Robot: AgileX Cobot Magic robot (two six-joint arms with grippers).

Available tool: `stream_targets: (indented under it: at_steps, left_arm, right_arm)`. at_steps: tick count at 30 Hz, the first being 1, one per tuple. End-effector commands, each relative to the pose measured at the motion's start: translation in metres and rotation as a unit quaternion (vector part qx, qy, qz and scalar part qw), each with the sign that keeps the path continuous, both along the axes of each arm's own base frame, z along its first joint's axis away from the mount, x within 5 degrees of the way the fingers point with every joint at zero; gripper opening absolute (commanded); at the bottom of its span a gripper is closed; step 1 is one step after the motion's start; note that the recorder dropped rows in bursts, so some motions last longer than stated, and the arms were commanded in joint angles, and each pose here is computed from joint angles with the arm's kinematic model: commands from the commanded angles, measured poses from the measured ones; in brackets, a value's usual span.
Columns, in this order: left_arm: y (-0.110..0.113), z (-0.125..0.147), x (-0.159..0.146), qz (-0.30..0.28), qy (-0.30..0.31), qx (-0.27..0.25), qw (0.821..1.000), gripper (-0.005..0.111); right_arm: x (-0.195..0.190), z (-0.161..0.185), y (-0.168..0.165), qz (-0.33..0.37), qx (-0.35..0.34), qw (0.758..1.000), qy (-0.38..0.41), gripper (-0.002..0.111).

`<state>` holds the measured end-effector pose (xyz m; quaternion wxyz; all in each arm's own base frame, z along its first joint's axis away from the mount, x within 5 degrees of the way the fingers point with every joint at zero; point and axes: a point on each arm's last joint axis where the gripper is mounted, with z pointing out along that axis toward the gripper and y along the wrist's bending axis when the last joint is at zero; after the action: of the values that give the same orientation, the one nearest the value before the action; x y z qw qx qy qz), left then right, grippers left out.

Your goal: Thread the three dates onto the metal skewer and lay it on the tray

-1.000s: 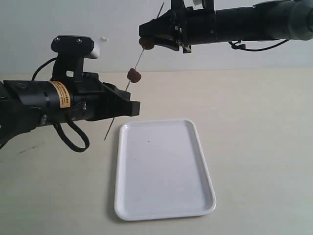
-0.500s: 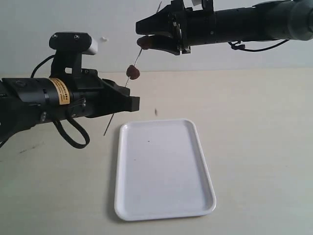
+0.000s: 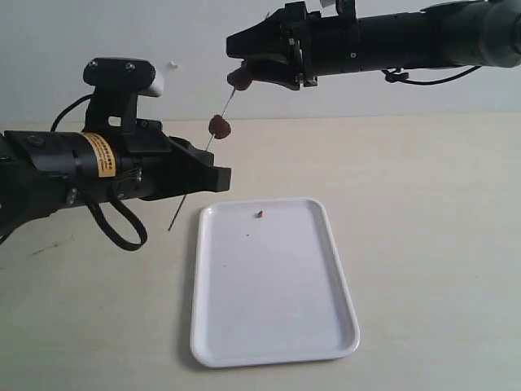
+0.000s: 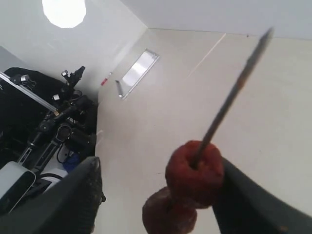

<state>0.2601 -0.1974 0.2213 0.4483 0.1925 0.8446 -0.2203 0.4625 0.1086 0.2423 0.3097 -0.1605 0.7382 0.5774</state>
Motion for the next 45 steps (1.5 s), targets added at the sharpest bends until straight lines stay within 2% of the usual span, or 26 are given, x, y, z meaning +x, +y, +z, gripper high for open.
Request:
stream_targets:
  at_steps: [1,14,27,36,39,45]
  left_arm:
    - [0.0,0.002,0.001,-0.002,-0.006,0.001,1.0,0.0]
    - [0.0,0.002,0.001,-0.004,-0.006,0.005,1.0,0.0]
    - [0.006,-0.011,-0.006,0.015,0.058,0.055,0.997,0.0]
    - [-0.011,-0.018,-0.028,-0.013,0.097,0.088,0.991,0.0]
    - [-0.013,-0.024,-0.037,-0.013,0.123,0.105,0.987,0.0]
    - [-0.008,-0.043,-0.053,-0.009,0.153,0.102,0.983,0.0]
  right_arm:
    - [0.002,0.002,-0.011,-0.01,0.004,1.0,-0.009,0.062]
    - [0.005,0.002,-0.025,-0.024,0.001,1.0,-0.019,0.062]
    - [0.012,0.002,-0.092,-0.099,0.012,0.995,0.009,0.062]
    - [0.011,-0.001,-0.095,-0.098,0.0,0.995,0.03,0.062]
    - [0.009,-0.005,-0.095,-0.089,-0.024,0.995,0.034,0.062]
    - [0.008,-0.008,-0.095,-0.085,-0.037,0.995,0.045,0.062]
